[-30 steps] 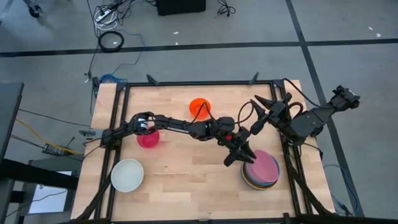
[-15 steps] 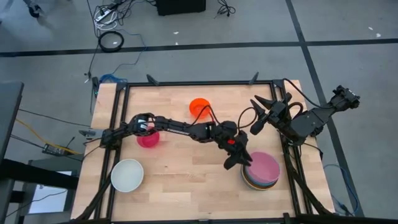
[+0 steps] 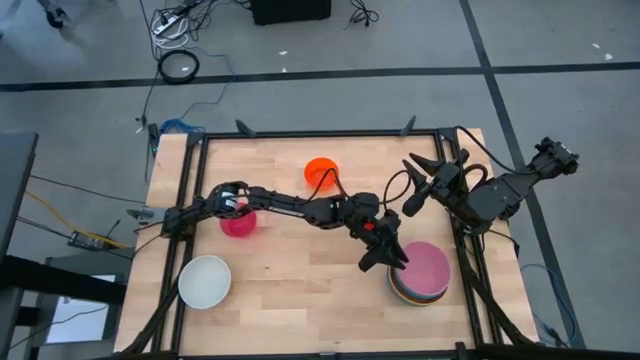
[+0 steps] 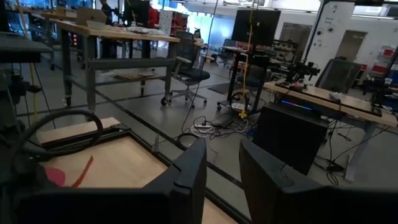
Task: Nest bowls inside each other
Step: Stack the white bowl into the pink bowl
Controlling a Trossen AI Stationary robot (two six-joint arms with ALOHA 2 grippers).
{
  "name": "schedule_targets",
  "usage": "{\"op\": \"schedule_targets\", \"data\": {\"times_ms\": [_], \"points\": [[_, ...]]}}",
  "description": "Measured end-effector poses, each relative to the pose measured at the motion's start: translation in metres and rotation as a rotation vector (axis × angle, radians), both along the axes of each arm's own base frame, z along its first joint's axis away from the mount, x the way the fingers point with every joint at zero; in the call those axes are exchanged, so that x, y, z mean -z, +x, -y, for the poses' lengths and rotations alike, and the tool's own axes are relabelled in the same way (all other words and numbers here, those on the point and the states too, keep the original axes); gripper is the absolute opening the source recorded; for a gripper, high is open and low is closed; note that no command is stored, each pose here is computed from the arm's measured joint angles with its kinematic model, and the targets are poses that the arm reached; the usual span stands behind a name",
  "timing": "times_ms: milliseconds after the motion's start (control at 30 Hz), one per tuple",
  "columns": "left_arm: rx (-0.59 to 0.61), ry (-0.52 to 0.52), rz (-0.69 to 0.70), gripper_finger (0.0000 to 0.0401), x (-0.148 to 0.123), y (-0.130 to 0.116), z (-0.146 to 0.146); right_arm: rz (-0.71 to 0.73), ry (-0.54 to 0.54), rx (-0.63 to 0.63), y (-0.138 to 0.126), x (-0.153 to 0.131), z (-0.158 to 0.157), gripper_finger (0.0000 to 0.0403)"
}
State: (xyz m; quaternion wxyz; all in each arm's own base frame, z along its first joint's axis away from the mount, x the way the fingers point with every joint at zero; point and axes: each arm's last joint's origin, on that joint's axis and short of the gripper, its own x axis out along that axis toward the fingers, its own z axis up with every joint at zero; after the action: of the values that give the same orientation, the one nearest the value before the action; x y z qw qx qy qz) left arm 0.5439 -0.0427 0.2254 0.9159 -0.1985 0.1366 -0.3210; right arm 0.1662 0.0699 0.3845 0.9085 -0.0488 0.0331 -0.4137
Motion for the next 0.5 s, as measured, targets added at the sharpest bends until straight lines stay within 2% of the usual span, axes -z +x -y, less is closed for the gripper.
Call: {"op": "schedule_targets", "data": {"times_ms": [100, 167, 233, 333, 500], "points": [[0.069, -0.037, 0.003, 0.0133, -0.008, -0.003, -0.011, -0.001, -0.001, 0.000, 0.000, 0.000, 0.000, 0.0084], [0.092, -0.057, -0.023, 0.0133, -0.029, -0.011, -0.025, -0.004, -0.002, -0.003, 0.000, 0.000, -0.001, 0.0084], [0.089, -0.025, -0.057, 0.0133, -0.053, -0.025, -0.037, -0.005, -0.003, -0.017, -0.001, 0.000, -0.002, 0.0084], [0.011, 0.142, -0.188, 0.0133, -0.076, -0.055, -0.043, -0.018, -0.015, -0.021, -0.003, 0.001, -0.005, 0.0084], [-0.200, 0.469, -0.459, 0.0133, -0.119, -0.124, -0.041, -0.072, -0.082, 0.079, -0.009, 0.001, -0.009, 0.0084]]}}
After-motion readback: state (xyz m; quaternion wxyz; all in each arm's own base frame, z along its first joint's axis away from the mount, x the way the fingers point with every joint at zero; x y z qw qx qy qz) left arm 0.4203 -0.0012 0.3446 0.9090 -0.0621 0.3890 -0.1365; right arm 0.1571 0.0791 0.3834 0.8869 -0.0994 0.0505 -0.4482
